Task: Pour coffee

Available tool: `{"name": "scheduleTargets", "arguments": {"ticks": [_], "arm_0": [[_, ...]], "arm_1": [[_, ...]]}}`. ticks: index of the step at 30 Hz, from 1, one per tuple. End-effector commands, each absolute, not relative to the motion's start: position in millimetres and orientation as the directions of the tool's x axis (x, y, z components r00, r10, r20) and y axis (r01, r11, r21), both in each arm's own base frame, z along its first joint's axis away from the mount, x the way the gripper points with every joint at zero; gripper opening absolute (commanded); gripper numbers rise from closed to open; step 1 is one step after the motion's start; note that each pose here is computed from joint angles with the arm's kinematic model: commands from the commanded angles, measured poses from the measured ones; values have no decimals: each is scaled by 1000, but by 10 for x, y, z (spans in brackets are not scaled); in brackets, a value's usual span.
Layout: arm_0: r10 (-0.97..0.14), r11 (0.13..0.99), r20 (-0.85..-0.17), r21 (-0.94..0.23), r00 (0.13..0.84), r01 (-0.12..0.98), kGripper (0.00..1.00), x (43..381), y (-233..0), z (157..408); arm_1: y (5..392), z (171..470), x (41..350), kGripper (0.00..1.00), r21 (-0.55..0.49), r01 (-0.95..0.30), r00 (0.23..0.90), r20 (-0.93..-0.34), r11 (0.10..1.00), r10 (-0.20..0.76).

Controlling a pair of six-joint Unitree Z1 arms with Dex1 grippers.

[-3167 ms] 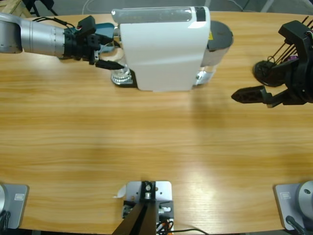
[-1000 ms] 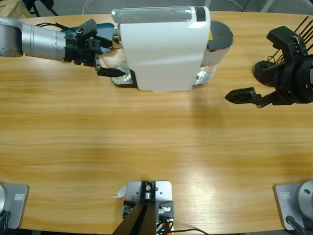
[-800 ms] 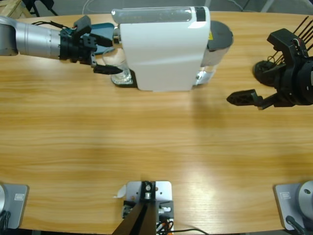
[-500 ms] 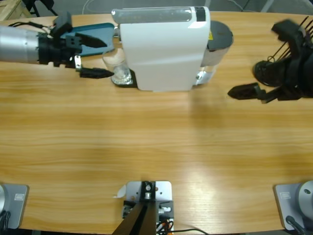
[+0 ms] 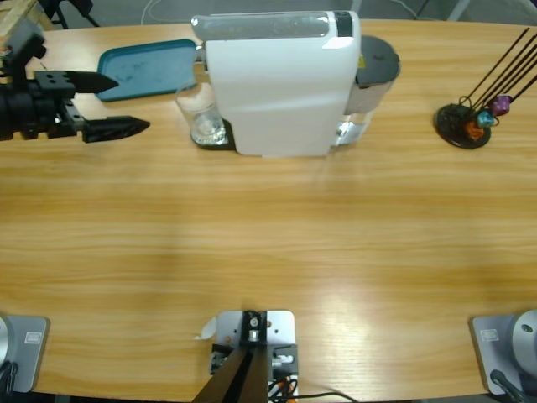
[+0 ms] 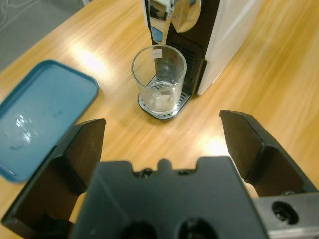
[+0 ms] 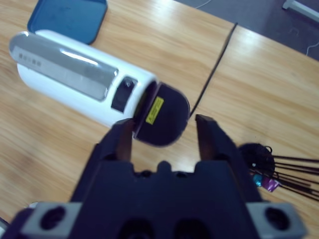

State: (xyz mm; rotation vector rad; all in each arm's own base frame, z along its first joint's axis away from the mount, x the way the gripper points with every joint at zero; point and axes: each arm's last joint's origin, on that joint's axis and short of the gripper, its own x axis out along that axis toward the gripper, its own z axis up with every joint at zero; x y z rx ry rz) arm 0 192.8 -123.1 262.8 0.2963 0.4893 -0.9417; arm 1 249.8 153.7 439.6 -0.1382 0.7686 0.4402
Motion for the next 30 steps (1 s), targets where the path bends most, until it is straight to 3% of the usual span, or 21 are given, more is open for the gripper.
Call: {"name": "scheduleTargets", "arguments": {"ticks": [1,6,20,30], "arm_0": [[-675,614,-573,-85,465,785,1000,1747,-1155,2452],[-658,613,-615,-102,434,784,1000,1811,-1210,2317],[-677,592,-577,-59,457,804,1000,1886,-1270,2404],[-675,577,-597,-60,434,815,1000,1937,-1333,2342]], "arm_1": [[1988,4111,3007,0,27,-496,513,-798,868,318],[2162,3995,3124,0,-6,-522,490,-820,853,294],[2208,3908,3162,0,-6,-527,466,-838,850,284],[2336,3838,3171,0,15,-554,439,-844,832,307]]}}
